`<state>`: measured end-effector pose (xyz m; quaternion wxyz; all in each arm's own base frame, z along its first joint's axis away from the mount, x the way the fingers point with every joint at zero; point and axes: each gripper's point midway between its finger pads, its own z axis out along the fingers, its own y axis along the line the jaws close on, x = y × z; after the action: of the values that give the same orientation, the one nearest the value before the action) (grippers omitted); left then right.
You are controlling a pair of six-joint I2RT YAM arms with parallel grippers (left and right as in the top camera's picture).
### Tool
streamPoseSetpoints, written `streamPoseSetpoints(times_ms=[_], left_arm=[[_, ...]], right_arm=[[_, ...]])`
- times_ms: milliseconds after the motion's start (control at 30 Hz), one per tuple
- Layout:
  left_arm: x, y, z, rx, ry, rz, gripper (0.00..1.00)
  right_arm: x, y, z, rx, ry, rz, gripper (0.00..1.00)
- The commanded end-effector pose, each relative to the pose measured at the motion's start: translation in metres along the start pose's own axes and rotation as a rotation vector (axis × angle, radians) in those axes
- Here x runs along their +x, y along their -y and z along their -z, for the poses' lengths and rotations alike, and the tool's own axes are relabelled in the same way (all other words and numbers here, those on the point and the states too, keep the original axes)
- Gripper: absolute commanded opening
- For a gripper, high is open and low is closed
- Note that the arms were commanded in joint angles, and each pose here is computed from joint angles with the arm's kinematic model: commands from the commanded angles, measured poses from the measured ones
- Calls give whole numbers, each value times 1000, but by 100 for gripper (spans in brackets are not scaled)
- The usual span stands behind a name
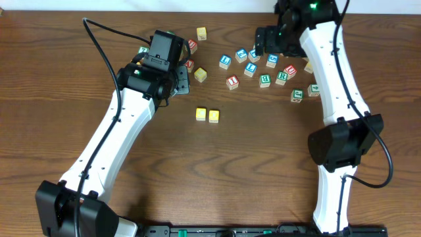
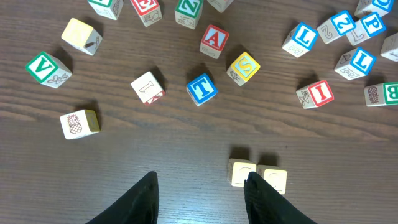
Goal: Spell out CORL
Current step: 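Set the O beside the C, open the left gripper and raise it, then move the right gripper over the cluster and lower onto the green R block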
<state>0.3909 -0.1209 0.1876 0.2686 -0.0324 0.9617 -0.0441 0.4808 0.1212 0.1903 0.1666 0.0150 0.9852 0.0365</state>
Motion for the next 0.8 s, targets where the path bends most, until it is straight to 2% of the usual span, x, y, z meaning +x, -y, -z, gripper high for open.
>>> streamPoseSetpoints(times_ms=[0,200,767], left_arm=[[-10,-3,11,-4,36,0,44],[-10,-4,11,-11,39,0,44],[-10,-5,10,-15,40,0,44]], right_arm=[[1,-13,6,-15,13,28,99],[4,-28,6,-26,16,58,99],[5,-30,6,-27,15,61,99]])
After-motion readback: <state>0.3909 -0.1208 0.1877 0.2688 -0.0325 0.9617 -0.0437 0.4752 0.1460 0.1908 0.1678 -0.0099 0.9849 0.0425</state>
